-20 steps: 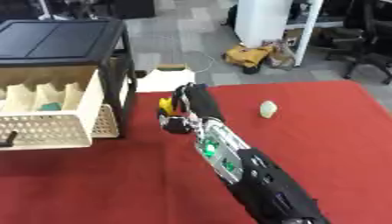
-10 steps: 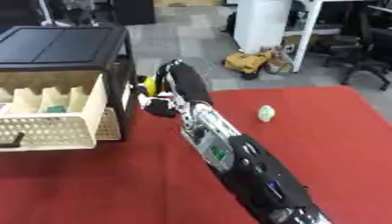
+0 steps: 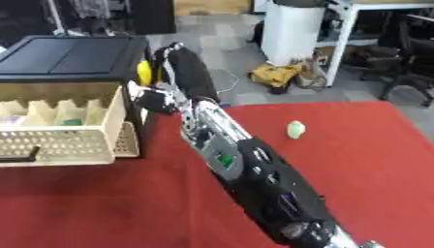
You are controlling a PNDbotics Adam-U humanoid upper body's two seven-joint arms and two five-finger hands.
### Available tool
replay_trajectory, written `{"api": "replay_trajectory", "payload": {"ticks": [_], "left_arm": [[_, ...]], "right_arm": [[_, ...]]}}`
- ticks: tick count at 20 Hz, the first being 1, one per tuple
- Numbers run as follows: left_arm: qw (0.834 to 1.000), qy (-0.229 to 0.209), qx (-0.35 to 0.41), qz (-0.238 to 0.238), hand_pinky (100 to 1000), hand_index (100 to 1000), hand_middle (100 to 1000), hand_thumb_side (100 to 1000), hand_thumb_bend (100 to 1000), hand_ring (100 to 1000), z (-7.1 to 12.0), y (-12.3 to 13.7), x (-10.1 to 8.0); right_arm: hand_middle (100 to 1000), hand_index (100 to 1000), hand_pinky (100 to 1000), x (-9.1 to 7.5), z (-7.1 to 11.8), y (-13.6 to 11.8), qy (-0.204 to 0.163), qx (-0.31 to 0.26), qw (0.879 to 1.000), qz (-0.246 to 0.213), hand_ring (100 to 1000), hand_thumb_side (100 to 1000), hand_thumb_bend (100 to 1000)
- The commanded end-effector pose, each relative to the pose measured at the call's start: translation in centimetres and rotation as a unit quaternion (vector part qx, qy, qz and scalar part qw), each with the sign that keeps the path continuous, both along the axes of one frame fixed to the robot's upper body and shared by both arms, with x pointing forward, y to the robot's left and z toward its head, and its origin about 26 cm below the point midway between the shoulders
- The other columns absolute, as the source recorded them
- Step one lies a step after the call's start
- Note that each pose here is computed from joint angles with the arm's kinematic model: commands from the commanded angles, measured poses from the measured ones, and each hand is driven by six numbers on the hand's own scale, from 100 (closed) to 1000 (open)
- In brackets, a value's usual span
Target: Pick up objects from table and place into drawer.
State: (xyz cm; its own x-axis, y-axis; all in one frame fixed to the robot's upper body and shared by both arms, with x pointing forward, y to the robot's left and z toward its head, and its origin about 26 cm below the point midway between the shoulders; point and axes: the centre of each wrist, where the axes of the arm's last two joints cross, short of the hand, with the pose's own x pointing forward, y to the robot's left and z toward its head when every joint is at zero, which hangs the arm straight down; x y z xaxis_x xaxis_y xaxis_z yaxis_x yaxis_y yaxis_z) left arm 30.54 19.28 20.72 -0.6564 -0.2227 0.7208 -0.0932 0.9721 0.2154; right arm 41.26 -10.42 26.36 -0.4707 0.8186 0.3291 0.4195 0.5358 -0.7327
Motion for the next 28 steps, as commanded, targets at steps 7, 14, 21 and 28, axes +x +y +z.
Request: {"api": "replay_trajectory", "payload": {"ticks": [7, 14, 21, 28], "left_arm": [[1.000, -0.010, 0.005, 0.001, 418, 818, 591, 1000, 100, 531, 0.6, 0.4, -0.1], [1.000, -0.010, 0.003, 0.003, 419, 818, 591, 1000, 100, 532, 0.6, 0.4, -0.1], [1.000, -0.009, 0.002, 0.001, 418, 817, 591, 1000, 100, 532, 0.6, 0.4, -0.1], [1.000, -0.007, 0.002, 0.000, 417, 816, 590, 1000, 100, 531, 0.5, 0.3, -0.2]], "right_arm": [[297, 363, 561, -1.2, 2.6, 3.1, -0.064, -0.001, 0.997, 0.042, 605, 383, 189], [300, 363, 558, -1.7, 3.2, 4.6, -0.083, 0.001, 0.995, 0.062, 604, 389, 177], [298, 363, 558, -1.8, 2.9, 6.0, -0.077, 0.002, 0.994, 0.076, 604, 383, 183], [298, 387, 561, -0.6, 1.4, 6.1, -0.046, -0.013, 0.997, 0.062, 608, 363, 211]]}}
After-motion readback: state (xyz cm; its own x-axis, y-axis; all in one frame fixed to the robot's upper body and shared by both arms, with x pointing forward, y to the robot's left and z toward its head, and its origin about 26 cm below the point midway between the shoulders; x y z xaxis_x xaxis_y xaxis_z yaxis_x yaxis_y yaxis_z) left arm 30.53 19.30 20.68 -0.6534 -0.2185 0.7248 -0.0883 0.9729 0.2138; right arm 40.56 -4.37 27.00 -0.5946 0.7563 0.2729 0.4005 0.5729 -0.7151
